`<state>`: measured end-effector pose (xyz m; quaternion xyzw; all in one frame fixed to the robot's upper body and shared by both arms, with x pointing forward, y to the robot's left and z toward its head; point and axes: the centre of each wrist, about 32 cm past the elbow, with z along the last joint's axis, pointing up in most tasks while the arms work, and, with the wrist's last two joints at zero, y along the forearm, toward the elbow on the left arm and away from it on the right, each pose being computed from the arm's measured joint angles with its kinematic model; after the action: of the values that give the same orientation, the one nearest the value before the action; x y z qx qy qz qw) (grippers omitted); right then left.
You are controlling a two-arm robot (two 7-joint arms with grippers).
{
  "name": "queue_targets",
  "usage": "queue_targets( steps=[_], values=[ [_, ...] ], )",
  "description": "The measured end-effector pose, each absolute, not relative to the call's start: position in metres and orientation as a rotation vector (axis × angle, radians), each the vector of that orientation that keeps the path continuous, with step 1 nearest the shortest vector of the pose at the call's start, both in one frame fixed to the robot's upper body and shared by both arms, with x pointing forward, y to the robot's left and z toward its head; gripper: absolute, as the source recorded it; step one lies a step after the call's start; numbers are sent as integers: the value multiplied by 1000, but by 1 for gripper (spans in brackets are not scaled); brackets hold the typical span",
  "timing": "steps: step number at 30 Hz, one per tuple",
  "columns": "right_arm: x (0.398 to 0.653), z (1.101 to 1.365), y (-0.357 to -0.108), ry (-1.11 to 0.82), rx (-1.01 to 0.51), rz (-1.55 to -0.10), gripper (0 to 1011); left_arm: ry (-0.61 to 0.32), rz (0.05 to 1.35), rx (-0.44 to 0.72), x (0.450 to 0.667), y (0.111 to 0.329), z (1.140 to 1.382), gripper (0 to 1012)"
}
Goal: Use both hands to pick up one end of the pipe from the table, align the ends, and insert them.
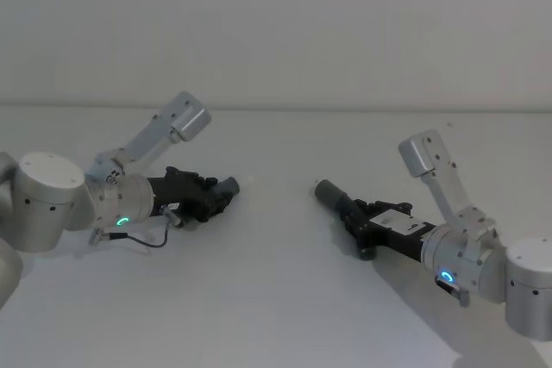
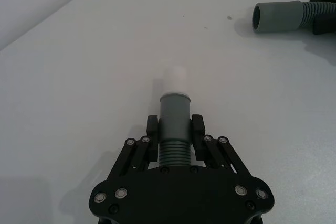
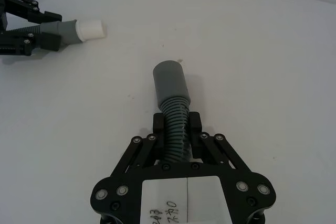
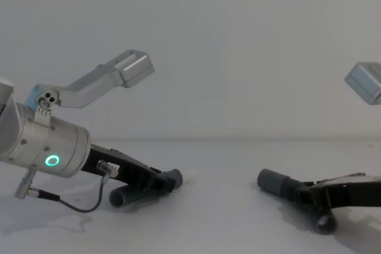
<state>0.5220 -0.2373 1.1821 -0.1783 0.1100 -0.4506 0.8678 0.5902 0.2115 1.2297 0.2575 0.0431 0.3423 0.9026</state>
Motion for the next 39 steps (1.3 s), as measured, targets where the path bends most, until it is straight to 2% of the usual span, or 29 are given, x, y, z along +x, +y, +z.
queue_targets(
  steps=[11, 24, 39],
  values=[
    [522, 1183, -237, 215, -352, -943, 262, 82, 701, 531, 591, 211, 1230, 365],
    [520, 1193, -235, 111, -238, -937, 262, -6, 644, 451, 596, 211, 1242, 365],
    [520, 1214, -251, -46, -116, -823, 262, -126, 506, 420, 605, 236, 1257, 365]
  ],
)
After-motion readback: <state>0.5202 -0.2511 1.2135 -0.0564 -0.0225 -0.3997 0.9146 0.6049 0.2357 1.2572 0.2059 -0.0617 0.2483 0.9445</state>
